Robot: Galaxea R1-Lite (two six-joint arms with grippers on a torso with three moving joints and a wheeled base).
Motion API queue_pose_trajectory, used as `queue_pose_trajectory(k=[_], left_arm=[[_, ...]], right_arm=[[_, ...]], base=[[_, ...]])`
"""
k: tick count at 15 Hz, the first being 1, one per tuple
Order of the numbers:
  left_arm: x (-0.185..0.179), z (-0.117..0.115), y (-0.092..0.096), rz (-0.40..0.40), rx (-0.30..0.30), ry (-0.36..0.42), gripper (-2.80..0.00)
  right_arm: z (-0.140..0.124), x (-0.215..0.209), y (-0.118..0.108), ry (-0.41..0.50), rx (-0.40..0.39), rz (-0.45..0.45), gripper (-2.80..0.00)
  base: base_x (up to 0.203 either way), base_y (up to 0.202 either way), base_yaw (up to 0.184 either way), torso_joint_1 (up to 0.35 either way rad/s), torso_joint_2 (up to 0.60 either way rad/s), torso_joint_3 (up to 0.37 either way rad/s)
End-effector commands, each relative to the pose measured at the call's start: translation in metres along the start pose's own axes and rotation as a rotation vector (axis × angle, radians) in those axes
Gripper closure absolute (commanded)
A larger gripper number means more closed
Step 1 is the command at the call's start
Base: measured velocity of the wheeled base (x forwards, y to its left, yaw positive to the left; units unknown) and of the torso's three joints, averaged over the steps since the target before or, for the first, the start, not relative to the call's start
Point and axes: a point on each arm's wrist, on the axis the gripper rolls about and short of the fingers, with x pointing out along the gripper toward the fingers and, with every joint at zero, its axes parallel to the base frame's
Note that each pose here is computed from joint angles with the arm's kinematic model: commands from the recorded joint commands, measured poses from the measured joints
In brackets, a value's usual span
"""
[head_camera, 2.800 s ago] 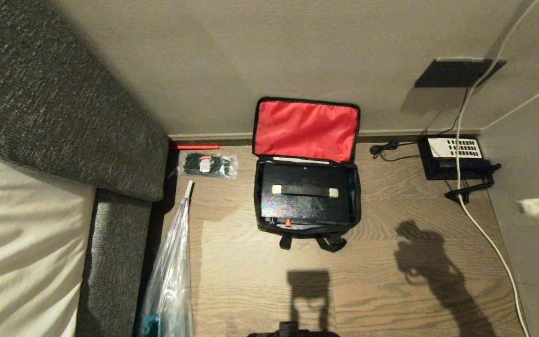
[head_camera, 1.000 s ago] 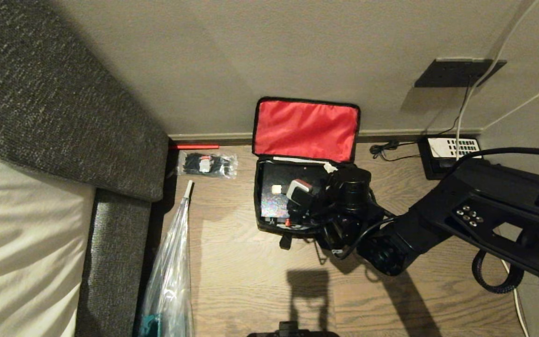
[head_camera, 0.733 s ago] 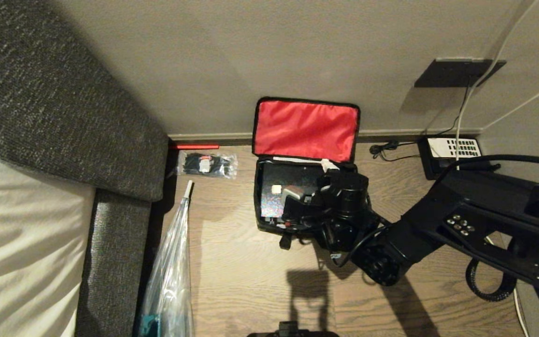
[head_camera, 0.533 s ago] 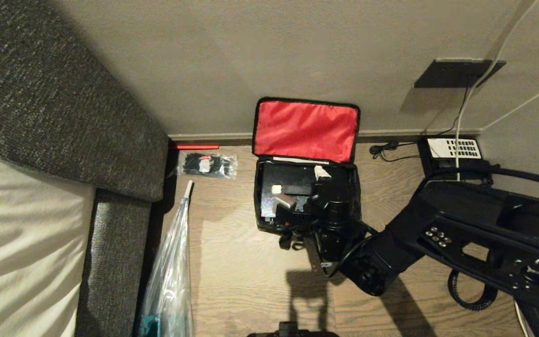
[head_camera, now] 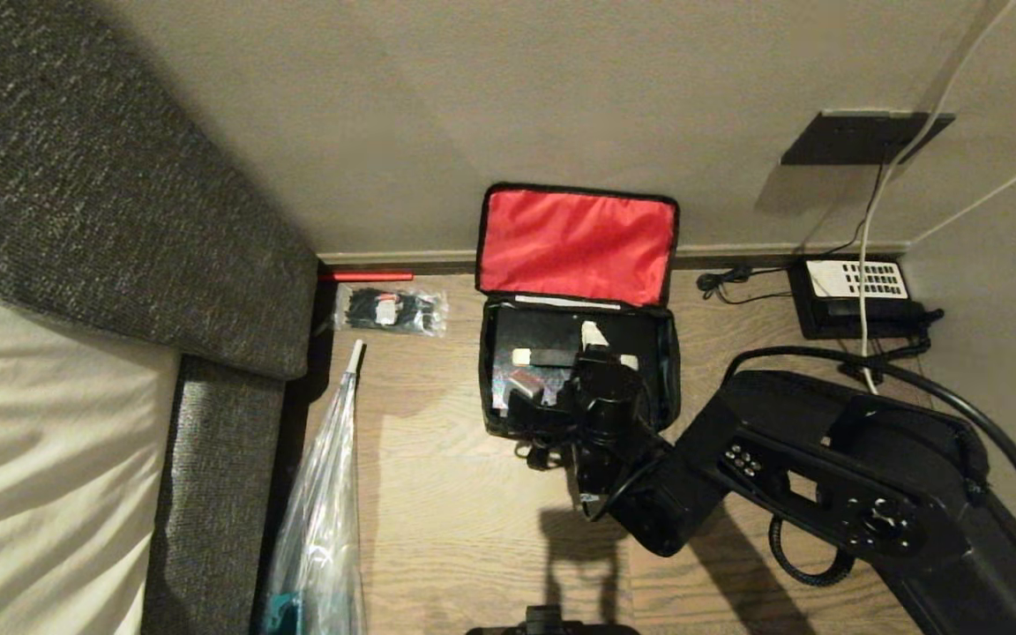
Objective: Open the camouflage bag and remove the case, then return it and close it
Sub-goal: Grip the handle
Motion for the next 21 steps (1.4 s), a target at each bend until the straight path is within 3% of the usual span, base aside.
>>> queue_pose_trajectory(k=[1,4,12,21], left_arm=[[0.000,-0.001,0.000,0.001,-0.001,0.000,0.00],[0.000,-0.001,0.000,0.001,-0.001,0.001,0.00],[0.000,-0.001,0.000,0.002,-0.001,0.001,0.00],[0.000,-0.001,0.000,0.001,-0.001,0.002,0.00]], right_arm=[[-0.002,0.007,0.019,0.012,-0.002,-0.013,-2.80],[-0.009,0.016,0.029,0.041,-0.020,-0.015,-2.80],[-0.011,0.054,0.014,0.077,0.059,-0.142,-2.80],[-0.008,0.064,0.026,0.105,0.088,-0.192,-2.80]], base=[[0.000,0.000,0.000,0.000,0.00,0.000],[0.000,0.000,0.000,0.000,0.00,0.000],[0.000,0.000,0.000,0.000,0.00,0.000],[0.000,0.000,0.000,0.000,0.00,0.000]])
